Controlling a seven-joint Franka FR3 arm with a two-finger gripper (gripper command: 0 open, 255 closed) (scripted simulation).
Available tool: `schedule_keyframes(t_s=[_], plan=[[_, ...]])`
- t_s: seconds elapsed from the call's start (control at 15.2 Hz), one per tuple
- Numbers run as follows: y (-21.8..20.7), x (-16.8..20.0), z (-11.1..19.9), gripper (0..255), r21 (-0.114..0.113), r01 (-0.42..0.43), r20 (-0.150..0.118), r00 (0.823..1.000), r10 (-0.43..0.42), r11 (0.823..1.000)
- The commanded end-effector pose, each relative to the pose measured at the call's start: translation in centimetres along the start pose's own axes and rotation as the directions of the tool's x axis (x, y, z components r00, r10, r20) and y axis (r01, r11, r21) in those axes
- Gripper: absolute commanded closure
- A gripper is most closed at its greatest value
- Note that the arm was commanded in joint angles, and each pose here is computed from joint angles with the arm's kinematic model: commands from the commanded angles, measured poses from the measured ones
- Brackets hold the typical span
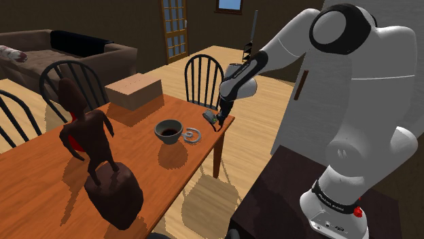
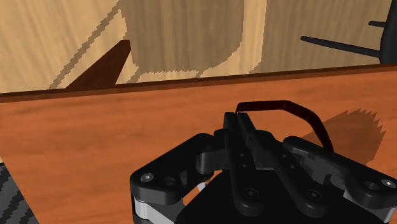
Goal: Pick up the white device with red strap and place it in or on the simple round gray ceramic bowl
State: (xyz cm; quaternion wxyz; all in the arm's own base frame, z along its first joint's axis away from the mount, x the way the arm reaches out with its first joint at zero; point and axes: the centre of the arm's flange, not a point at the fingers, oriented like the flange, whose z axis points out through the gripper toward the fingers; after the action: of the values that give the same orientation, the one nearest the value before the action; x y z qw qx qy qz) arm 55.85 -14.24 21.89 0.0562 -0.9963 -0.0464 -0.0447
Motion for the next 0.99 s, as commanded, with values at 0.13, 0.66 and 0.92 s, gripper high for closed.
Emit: schedule_keyframes(t_s=[0.13,0.66,0.92], plan=[[-0.4,0.3,-2.1,255,0.000,0.000,0.000,1.000,0.000,1.000],[-2.0,2.8,-4.7,255,0.000,0.000,0.000,1.000,0.000,1.000],[-4.6,7.4,-4.2,255,0.000,0.000,0.000,1.000,0.000,1.000]])
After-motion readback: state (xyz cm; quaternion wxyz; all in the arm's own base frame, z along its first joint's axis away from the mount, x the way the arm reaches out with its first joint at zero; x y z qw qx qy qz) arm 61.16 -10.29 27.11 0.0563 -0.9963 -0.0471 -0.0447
